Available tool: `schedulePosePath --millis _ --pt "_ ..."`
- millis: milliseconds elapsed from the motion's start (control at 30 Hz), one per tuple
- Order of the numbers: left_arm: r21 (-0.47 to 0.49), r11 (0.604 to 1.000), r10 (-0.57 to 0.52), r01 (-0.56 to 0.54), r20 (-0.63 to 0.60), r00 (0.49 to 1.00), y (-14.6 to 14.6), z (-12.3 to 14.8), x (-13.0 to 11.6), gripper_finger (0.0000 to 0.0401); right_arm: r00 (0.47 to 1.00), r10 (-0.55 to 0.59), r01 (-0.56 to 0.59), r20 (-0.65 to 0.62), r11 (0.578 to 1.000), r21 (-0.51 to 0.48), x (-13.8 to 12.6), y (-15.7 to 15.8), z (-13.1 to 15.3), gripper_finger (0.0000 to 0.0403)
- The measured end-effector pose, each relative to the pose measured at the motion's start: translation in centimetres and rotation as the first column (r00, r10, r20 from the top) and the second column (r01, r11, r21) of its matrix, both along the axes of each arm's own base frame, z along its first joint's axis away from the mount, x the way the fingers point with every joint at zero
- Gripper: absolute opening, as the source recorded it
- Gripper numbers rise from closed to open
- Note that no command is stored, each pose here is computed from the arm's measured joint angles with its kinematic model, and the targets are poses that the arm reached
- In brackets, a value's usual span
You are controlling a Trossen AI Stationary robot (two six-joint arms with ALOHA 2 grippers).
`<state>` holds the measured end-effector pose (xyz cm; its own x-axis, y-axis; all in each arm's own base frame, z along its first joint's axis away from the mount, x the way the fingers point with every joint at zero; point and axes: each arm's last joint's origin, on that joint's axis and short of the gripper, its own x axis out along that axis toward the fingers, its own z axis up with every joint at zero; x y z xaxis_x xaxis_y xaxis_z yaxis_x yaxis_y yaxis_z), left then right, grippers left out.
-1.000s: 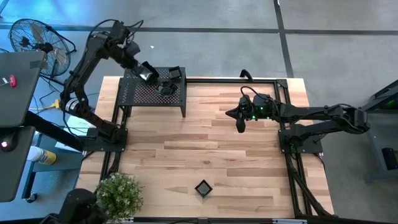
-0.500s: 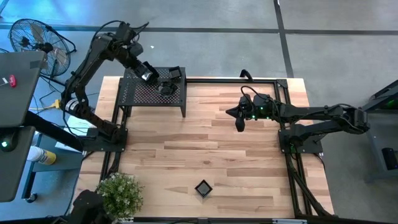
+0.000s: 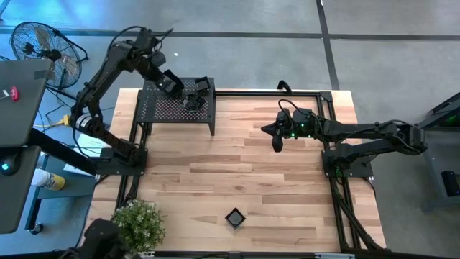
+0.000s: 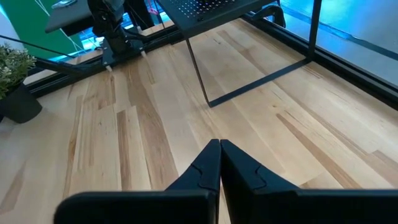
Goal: Pick & Place Mini shaped plates
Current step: Stack the distorted square plate on top of the other distorted square plates on the shelf, then stack the square plate on top of the other square plates on the shelf
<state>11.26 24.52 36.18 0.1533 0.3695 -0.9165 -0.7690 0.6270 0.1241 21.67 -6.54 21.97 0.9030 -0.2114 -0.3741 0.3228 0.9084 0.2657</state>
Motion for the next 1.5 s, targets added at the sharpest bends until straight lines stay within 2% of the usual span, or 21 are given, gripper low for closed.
schedulePosePath --millis 233,367,567,667,800,1000,1100,1200,1333,1400,1500 --pt "0.024 1.000 0.013 -0.015 0.069 0.998 0.0 1.3 -0.3 0.0002 1.000 0.000 0.000 0.000 1.000 0.000 0.0 0.0 0.0 0.0001" --pt "-0.030 0.999 0.029 -0.024 0.185 0.982 0.3 1.6 -1.0 0.0001 1.000 0.000 0.000 0.000 1.000 0.000 0.0 0.0 0.0 0.0004" --pt "-0.118 0.993 0.040 -0.011 0.244 0.969 0.4 0.8 -1.6 0.0001 1.000 0.001 -0.001 0.000 1.000 -0.001 0.0 0.0 0.0 0.0002" --pt "-0.128 0.992 0.023 0.008 0.237 0.971 0.3 0.3 -1.5 0.0003 1.000 -0.002 0.002 -0.001 1.000 -0.003 0.0 0.0 0.0 0.0004" --pt "-0.117 0.993 -0.004 0.031 0.221 0.975 0.3 0.3 -1.5 0.0030 1.000 -0.003 0.003 -0.001 1.000 -0.004 0.0 0.0 0.0 0.0001" --pt "-0.127 0.992 0.028 -0.002 0.207 0.978 0.3 0.2 -1.6 0.0093 1.000 -0.003 0.003 -0.002 1.000 -0.003 0.0 0.0 0.0 0.0003" --pt "-0.132 0.991 0.030 -0.004 0.191 0.981 0.2 0.2 -1.7 0.0105 1.000 -0.003 0.003 -0.001 1.000 -0.004 0.0 0.0 0.0 0.0001" --pt "-0.120 0.993 0.023 0.001 0.198 0.980 -0.4 0.6 -1.5 0.0094 1.000 -0.006 0.006 0.001 1.000 0.007 0.0 0.0 0.0 0.0003" --pt "-0.089 0.996 0.006 0.016 0.242 0.970 -2.3 1.8 -0.3 0.0043 1.000 -0.002 0.001 0.007 0.999 0.033 0.0 0.0 0.0 0.0002" --pt "-0.058 0.996 -0.044 0.062 0.270 0.962 -3.9 2.6 0.8 0.0013 1.000 -0.003 0.002 0.010 0.999 0.048 0.0 0.1 0.0 0.0001" --pt "-0.015 0.991 -0.118 0.131 0.336 0.934 -6.6 3.8 3.3 0.0011 1.000 -0.005 0.005 0.006 0.999 0.052 0.0 0.1 0.0 0.0002"
